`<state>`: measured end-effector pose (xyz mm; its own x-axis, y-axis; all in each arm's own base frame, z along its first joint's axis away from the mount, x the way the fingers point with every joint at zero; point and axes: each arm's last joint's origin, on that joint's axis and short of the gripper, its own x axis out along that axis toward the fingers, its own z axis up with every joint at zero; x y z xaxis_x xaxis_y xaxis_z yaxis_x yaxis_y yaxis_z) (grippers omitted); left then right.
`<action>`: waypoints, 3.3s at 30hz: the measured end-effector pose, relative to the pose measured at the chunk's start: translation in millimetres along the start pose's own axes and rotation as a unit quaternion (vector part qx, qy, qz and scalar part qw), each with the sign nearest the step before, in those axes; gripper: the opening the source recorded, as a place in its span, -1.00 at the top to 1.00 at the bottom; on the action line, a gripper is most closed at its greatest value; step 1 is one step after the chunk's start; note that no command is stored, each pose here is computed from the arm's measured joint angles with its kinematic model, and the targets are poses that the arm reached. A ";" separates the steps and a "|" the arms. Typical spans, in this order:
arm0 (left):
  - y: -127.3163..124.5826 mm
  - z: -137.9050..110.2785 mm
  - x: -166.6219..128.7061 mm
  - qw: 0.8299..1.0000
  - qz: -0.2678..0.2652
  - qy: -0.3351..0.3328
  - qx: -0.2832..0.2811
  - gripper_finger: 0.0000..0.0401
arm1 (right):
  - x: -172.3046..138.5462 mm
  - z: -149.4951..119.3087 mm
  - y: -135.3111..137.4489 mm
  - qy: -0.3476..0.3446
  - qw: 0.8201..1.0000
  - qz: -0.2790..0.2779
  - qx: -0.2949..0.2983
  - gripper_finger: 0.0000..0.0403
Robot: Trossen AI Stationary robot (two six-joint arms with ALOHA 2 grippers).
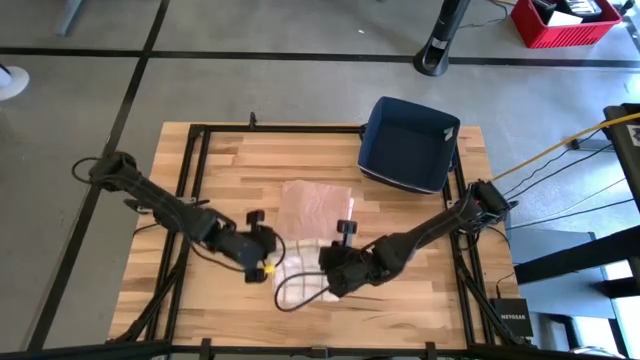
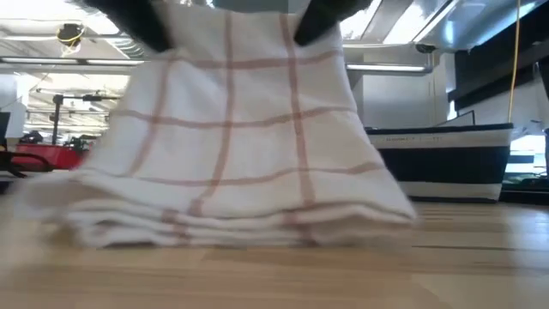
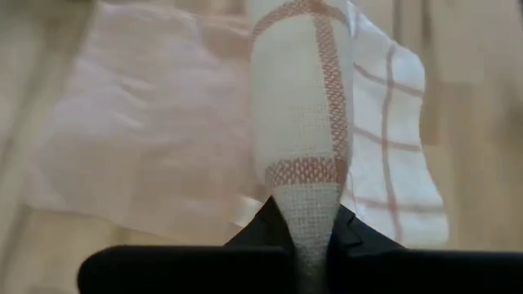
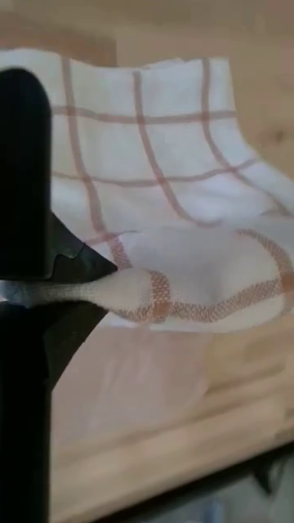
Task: Fold towel
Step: Stack the white with red-stripe towel on top of the pink towel, then return to Home Position
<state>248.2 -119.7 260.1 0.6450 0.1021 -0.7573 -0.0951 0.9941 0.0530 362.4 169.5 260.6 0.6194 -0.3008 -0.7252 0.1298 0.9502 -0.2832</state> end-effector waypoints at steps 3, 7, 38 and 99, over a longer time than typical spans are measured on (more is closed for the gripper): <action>14.6 6.1 3.2 1.000 0.019 -0.003 0.016 0.96 | 2.6 1.3 -12.9 0.018 0.999 -0.035 0.021 0.95; 31.2 7.5 8.5 0.998 0.043 0.021 0.036 0.97 | 3.3 5.6 -25.8 0.023 0.996 -0.071 0.054 0.94; 96.1 37.8 27.3 0.991 0.130 0.024 0.036 0.96 | 50.0 -11.8 -99.1 0.127 0.963 -0.191 0.140 0.93; 84.7 -78.0 -71.1 0.962 -0.040 -0.269 0.009 0.84 | -53.2 -135.8 -94.5 -0.248 0.931 0.230 0.139 0.65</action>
<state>135.1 -45.8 267.6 0.9495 0.0259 -0.3128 -0.0192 0.9995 0.0244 212.0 84.6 240.7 0.9313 0.1516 -0.3313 -0.0841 0.9742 0.2093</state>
